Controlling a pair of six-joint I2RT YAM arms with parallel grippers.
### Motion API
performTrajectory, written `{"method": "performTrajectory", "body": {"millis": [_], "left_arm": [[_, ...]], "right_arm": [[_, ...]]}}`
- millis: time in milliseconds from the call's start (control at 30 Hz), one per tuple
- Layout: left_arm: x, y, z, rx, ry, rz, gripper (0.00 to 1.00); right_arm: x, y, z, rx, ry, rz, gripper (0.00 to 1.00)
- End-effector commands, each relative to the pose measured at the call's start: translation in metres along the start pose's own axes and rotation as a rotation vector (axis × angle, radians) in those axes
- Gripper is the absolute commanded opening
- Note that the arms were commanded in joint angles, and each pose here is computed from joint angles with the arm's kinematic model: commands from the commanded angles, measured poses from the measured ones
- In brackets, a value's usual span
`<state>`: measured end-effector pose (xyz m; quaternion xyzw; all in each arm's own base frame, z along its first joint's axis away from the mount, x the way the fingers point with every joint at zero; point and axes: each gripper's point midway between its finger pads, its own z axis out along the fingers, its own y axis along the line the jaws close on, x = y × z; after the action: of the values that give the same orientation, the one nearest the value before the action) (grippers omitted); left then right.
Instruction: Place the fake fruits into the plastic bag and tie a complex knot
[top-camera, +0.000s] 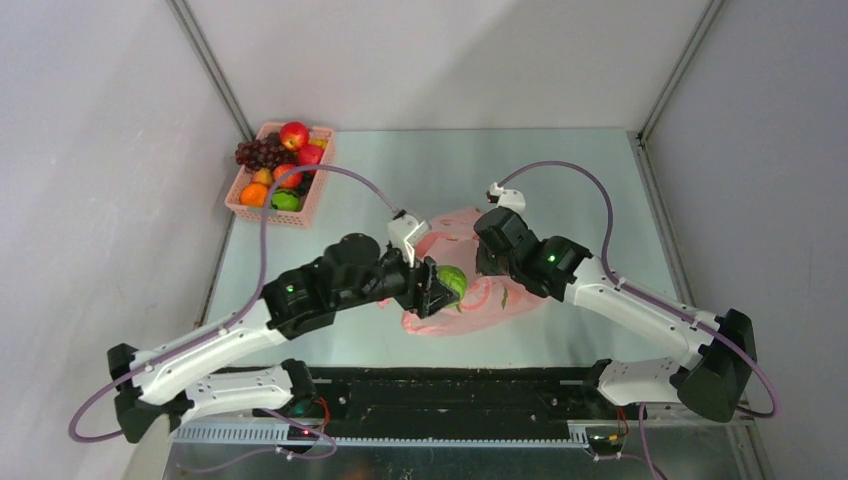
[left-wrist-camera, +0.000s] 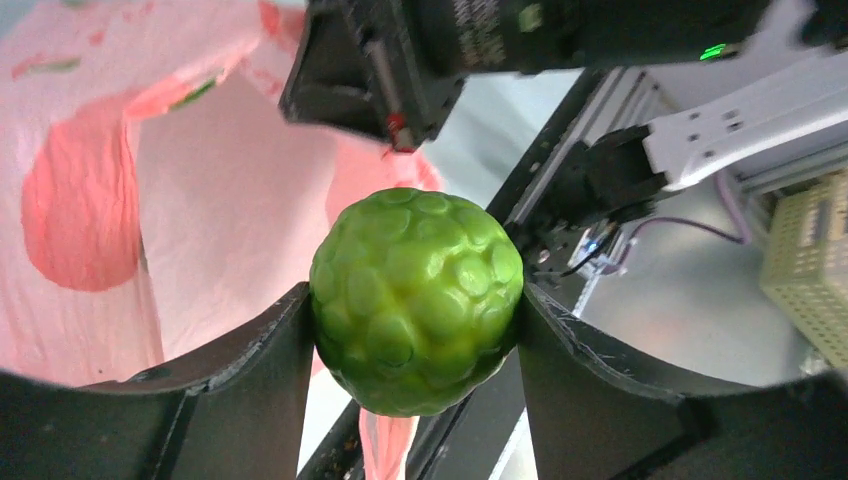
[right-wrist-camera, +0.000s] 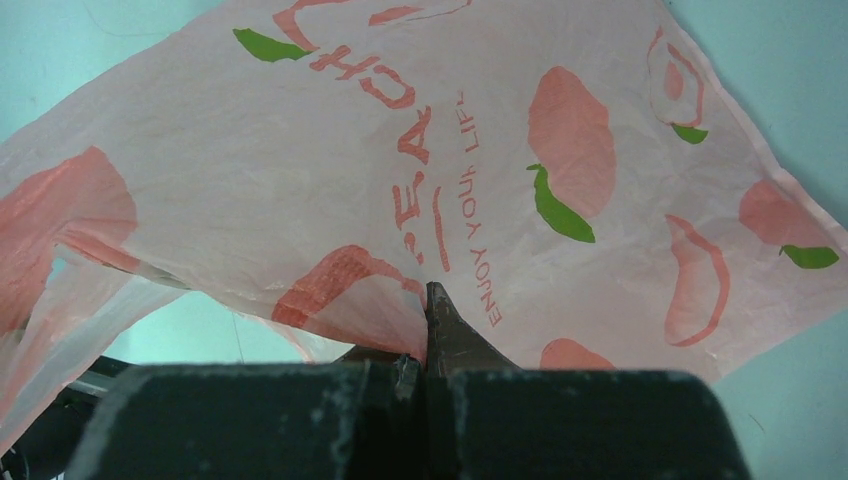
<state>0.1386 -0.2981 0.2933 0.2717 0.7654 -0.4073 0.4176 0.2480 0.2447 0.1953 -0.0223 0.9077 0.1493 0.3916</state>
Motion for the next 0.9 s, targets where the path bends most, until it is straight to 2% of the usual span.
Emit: {"method": "performTrajectory", "body": {"millis": [0, 100, 233, 567, 633, 767, 867], "left_arm": [[-0.006, 0.011, 0.013, -0.056, -0.066, -0.012, 0.39], [-0.015, 0.032, 0.015, -0.138, -0.13, 0.054, 0.4], [-0.014, 0.061, 0.021, -0.223, -0.14, 0.058, 0.4], [0.013, 0.075, 0.047, -0.222, -0.094, 0.103, 0.41], [0.018, 0.075, 0.049, -0.214, -0.095, 0.094, 0.45], [0.021, 0.076, 0.052, -0.214, -0.089, 0.084, 0.72], [0.025, 0.076, 0.054, -0.207, -0.076, 0.084, 0.83]], "right_arm": [[-0.012, 0.002, -0.008, -0.007, -0.034, 0.02, 0.0], [-0.01, 0.011, -0.011, -0.051, -0.025, 0.004, 0.0], [-0.008, 0.019, -0.016, -0.09, -0.017, 0.0, 0.0], [-0.008, 0.027, -0.022, -0.127, -0.016, 0.013, 0.0], [-0.007, 0.028, -0.022, -0.127, -0.016, 0.013, 0.0], [-0.006, 0.027, -0.02, -0.124, -0.009, 0.016, 0.0], [-0.005, 0.026, -0.02, -0.119, -0.007, 0.014, 0.0]]}}
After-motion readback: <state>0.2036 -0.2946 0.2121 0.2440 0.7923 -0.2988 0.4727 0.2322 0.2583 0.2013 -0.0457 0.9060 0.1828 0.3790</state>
